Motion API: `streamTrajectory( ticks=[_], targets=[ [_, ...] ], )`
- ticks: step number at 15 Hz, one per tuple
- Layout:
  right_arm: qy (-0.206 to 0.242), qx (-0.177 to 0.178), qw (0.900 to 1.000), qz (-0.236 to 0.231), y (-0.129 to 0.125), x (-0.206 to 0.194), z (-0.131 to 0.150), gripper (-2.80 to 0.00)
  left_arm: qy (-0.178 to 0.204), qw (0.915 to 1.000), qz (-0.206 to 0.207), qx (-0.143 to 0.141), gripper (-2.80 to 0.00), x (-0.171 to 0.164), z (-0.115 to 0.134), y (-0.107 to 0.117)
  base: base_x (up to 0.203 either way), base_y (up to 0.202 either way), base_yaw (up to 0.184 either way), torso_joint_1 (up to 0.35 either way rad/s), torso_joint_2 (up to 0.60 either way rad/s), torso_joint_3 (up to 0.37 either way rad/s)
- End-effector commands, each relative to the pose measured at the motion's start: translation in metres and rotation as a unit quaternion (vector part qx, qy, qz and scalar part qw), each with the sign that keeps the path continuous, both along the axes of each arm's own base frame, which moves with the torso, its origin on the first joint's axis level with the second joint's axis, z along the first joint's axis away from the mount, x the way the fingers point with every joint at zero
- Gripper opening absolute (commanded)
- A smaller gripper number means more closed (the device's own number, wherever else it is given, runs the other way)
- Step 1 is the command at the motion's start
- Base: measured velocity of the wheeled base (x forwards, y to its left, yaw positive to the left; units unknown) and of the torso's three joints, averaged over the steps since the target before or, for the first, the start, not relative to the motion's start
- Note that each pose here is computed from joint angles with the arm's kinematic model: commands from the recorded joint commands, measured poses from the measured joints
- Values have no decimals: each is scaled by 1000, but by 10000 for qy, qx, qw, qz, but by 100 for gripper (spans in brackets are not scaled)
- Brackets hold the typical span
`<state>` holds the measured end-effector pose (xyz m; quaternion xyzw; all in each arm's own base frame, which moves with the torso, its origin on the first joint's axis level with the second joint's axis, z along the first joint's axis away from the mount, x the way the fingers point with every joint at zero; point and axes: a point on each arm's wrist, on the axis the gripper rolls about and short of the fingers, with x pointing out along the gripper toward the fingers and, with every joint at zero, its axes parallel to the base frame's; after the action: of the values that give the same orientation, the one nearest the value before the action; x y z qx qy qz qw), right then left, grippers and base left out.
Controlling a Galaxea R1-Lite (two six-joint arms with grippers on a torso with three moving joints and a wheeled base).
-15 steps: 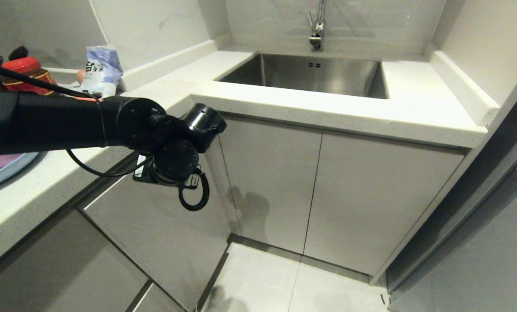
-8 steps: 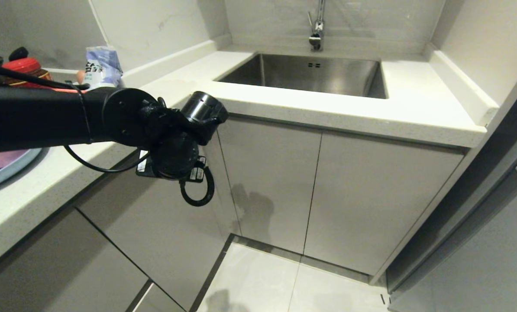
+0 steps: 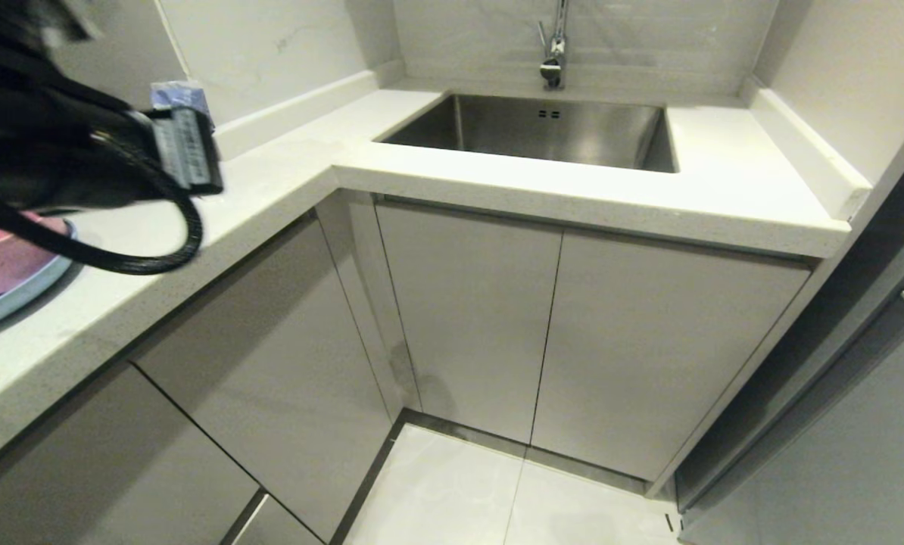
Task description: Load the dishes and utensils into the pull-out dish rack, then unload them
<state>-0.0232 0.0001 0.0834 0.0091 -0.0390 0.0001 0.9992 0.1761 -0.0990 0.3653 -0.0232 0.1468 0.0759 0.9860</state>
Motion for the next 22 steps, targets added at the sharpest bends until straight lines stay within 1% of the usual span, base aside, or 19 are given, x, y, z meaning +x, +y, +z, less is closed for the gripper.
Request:
streamTrajectory(
  ticks=[1,2,3,4,5,7,9,10,11,12,13,14,15,16,17,18,19,20,22],
  targets=[
    [122,1,9999,2,0,2,-7,-280,-1030,9931,-202,-532,-280,-93,32,70,0,0,0,0,0,0],
    [122,1,9999,2,0,2,-7,-280,-1290,9891,-466,-535,-280,-124,30,88,0,0,0,0,0,0],
    [122,1,9999,2,0,2,-7,-280,-1557,9840,-740,-452,-280,-158,21,100,0,0,0,0,0,0],
    [122,1,9999,2,0,2,-7,-280,-1769,9795,-906,-335,-280,-188,4,106,0,0,0,0,0,0],
    [122,1,9999,-2,0,2,-7,-280,-1912,9762,-1007,-204,-280,-211,-19,109,0,0,0,0,0,0],
    [122,1,9999,2,0,2,-7,-280,-2106,9712,-1098,207,-280,-245,-79,108,0,0,0,0,0,0],
    [122,1,9999,2,0,2,-7,-280,-2112,9699,-1070,570,-280,-252,-142,104,0,0,0,0,0,0],
    [122,1,9999,2,0,2,-7,-280,-2120,9691,-1053,693,-280,-251,-173,102,0,0,0,0,0,0],
    [122,1,9999,2,0,2,-7,-280,-2078,9702,-982,762,-280,-242,-198,101,0,0,0,0,0,0],
    [129,1,9999,2,0,2,-8,-280,-2059,9712,-873,827,-280,-230,-220,100,0,0,0,0,0,0],
    [122,1,9999,2,0,2,-7,-280,-1990,9721,-795,949,-280,-214,-243,100,0,0,0,0,0,0],
    [122,1,9999,2,0,2,-7,-280,-1856,9739,-760,1067,-280,-204,-264,100,0,0,0,0,0,0],
    [122,1,9999,2,0,2,-7,-280,-1689,9765,-735,1123,-280,-199,-280,100,0,0,0,0,0,0],
    [122,1,9999,2,0,2,-7,-280,-1606,9774,-775,1131,-280,-197,-288,99,0,0,0,0,0,0],
    [122,1,9999,2,0,2,-7,-280,-1527,9790,-924,984,-280,-197,-290,99,0,0,0,0,0,0],
    [122,1,9999,2,0,2,-7,-280,-1314,9828,-1042,774,-280,-198,-293,98,0,0,0,0,0,0],
    [122,1,9999,2,0,2,-7,-280,-1355,9845,-985,521,-280,-199,-292,98,0,0,0,0,0,0],
    [122,1,9999,2,0,2,-7,-280,-1460,9844,-879,444,-280,-198,-290,98,0,0,0,0,0,0],
    [122,1,9999,1,0,2,-7,-280,-1521,9840,-811,442,-280,-198,-290,99,0,0,0,0,0,0]
  ],
)
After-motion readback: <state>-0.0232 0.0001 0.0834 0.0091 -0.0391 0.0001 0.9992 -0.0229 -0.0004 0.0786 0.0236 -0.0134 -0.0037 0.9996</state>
